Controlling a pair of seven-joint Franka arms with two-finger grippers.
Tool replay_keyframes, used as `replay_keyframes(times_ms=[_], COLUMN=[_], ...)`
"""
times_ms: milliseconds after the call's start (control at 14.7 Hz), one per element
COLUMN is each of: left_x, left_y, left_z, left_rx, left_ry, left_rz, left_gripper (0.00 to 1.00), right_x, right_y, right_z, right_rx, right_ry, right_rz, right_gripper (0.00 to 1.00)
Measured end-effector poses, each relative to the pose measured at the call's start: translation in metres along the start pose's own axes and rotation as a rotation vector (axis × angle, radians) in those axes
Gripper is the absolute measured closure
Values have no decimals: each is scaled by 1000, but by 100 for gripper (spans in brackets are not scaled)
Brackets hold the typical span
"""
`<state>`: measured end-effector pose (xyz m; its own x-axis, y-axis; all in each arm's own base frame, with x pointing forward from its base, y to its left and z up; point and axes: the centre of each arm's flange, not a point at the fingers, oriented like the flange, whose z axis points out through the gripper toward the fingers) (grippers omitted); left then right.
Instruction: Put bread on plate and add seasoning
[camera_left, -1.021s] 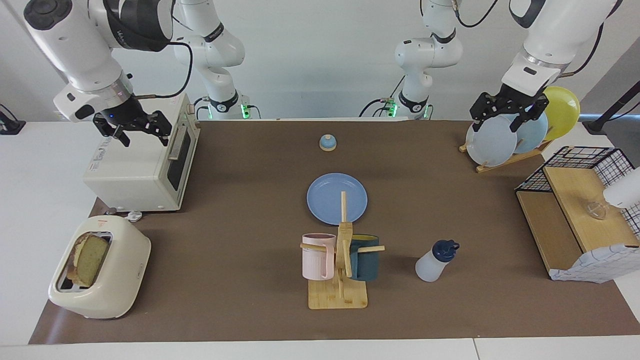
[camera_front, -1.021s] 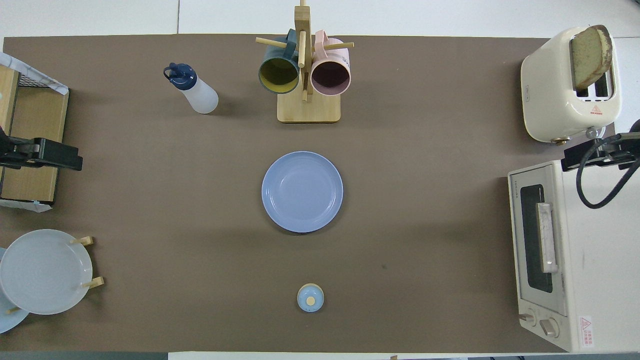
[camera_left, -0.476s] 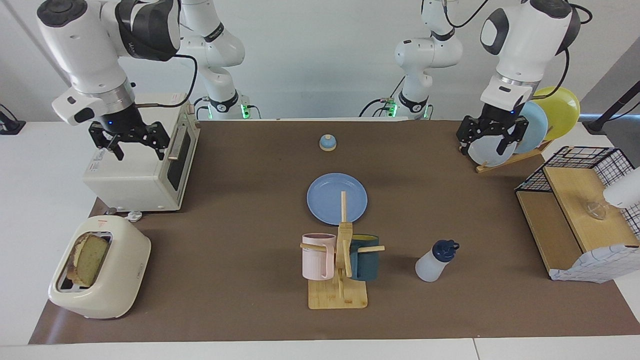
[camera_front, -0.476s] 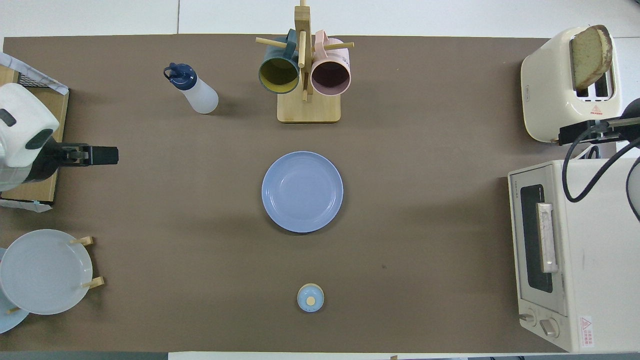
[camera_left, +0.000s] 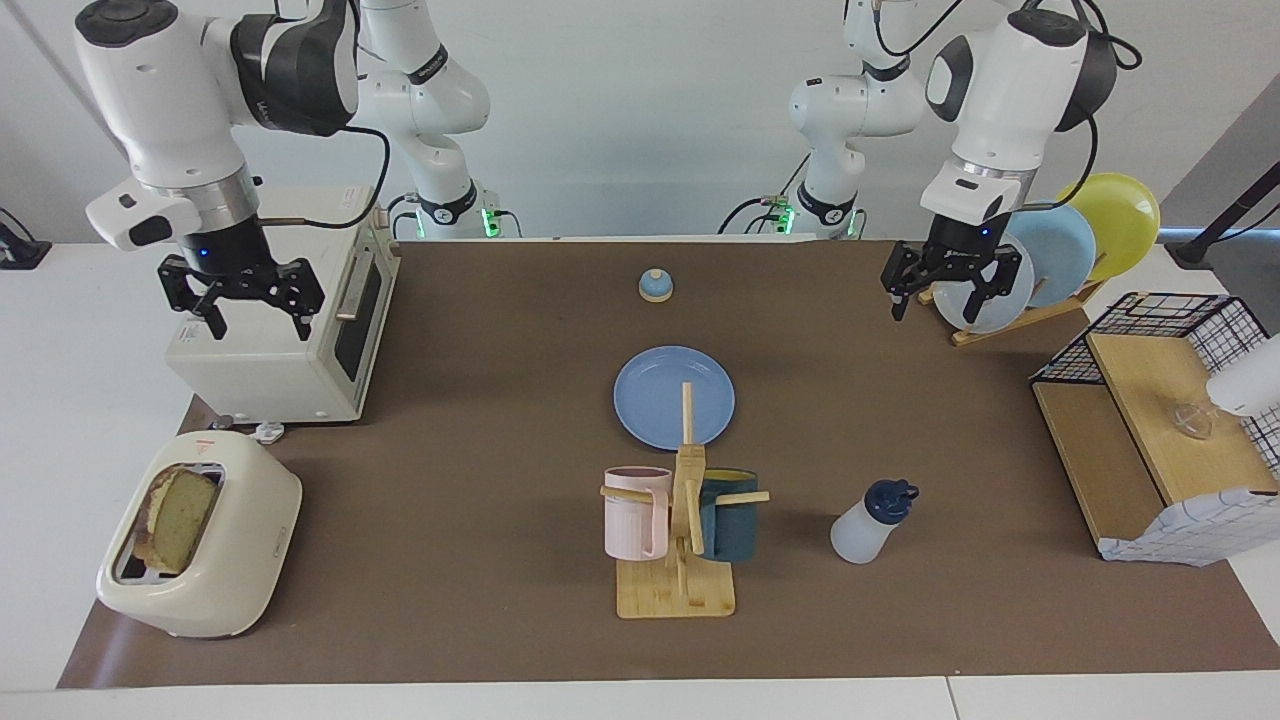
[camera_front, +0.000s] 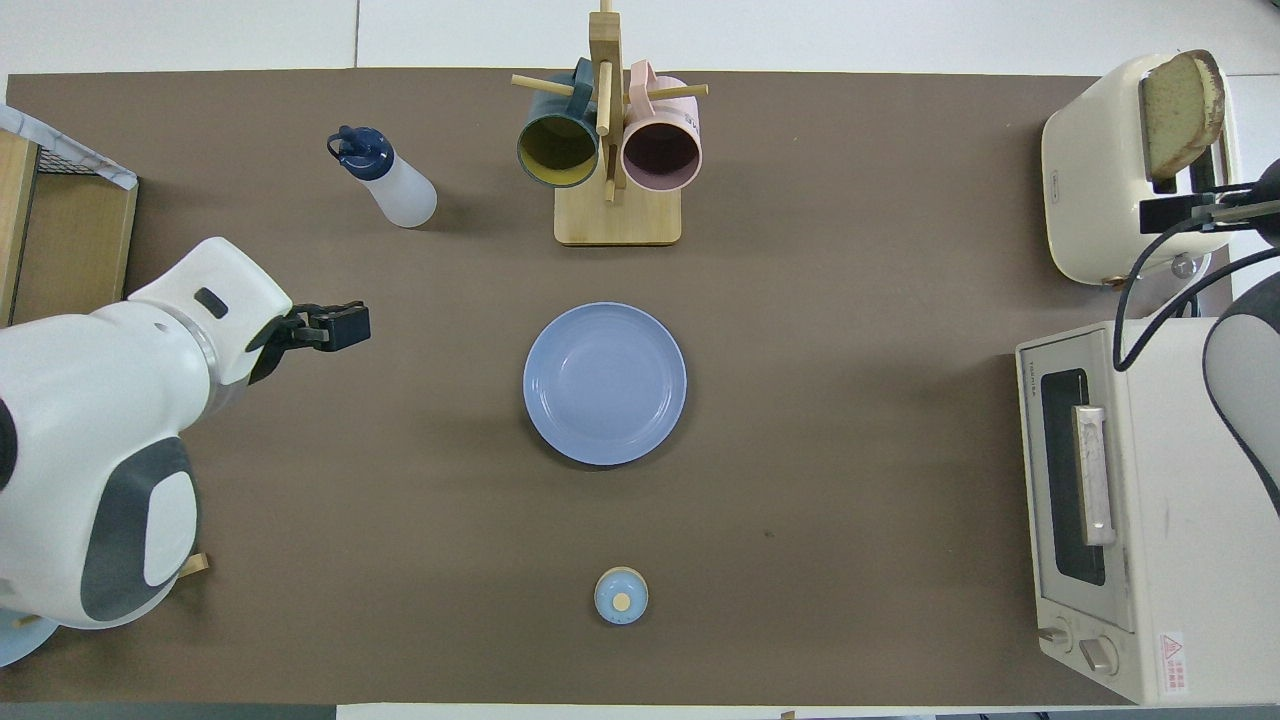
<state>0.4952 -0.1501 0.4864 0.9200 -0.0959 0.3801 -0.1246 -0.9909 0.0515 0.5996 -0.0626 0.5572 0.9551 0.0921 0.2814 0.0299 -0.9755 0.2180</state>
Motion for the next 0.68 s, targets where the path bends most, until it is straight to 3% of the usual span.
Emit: replay_keyframes(times_ms=[408, 681], left_x=[-49, -56], left_y=[15, 20], left_z=[62, 103], left_rx=[-45, -79], left_ry=[114, 203], left_rz=[27, 32], left_gripper=[0, 0], right_x=[17, 18], right_y=[23, 28], right_z=[63, 68], right_rx=[-80, -93], right_ry=[74, 81], right_rz=[-31, -35], right_gripper=[0, 7])
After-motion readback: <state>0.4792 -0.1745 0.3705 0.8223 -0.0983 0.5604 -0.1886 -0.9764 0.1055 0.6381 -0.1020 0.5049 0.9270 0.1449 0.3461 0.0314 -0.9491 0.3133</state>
